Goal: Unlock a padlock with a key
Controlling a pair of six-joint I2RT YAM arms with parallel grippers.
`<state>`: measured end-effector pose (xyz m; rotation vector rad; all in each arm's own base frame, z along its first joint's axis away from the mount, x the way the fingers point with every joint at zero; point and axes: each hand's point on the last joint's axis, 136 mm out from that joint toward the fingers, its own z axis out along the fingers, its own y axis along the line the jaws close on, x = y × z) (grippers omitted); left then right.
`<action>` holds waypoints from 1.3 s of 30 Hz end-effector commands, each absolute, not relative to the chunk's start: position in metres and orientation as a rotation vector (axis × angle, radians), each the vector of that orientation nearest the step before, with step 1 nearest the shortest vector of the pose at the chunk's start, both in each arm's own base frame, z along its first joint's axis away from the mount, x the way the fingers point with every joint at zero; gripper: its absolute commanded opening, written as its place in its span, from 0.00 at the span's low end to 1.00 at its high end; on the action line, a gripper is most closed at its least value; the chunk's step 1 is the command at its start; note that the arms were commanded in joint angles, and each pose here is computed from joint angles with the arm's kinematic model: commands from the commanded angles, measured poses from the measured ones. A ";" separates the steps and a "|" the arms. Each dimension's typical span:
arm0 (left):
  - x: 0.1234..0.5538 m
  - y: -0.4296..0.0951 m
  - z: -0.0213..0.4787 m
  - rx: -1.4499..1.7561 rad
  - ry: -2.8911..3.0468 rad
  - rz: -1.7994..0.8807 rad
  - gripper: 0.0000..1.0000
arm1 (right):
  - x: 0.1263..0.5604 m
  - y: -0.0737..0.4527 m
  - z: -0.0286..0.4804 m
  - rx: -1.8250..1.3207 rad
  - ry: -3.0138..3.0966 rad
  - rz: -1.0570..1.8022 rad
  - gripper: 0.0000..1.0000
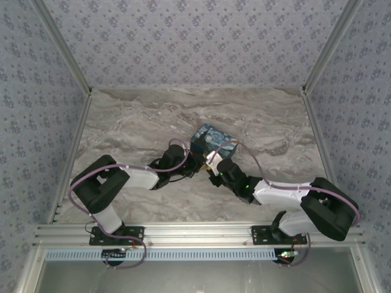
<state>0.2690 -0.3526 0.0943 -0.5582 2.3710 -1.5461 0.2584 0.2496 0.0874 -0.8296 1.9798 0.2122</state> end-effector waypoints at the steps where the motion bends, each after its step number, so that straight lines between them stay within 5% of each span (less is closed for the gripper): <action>1: 0.263 -0.356 0.100 -0.492 2.387 -1.538 0.00 | 0.257 0.239 0.092 -0.764 1.994 0.241 0.31; 11: 0.250 -0.343 0.072 -0.398 2.501 -1.306 0.00 | 0.246 0.206 0.123 -0.508 2.030 0.513 0.58; 22: 0.236 -0.344 0.053 -0.187 2.619 -0.957 0.01 | 0.263 0.145 0.096 -0.064 2.281 0.541 0.62; 39: 0.249 -0.353 0.109 -0.027 2.521 -0.978 0.53 | 0.284 0.130 0.095 0.123 2.302 0.764 0.78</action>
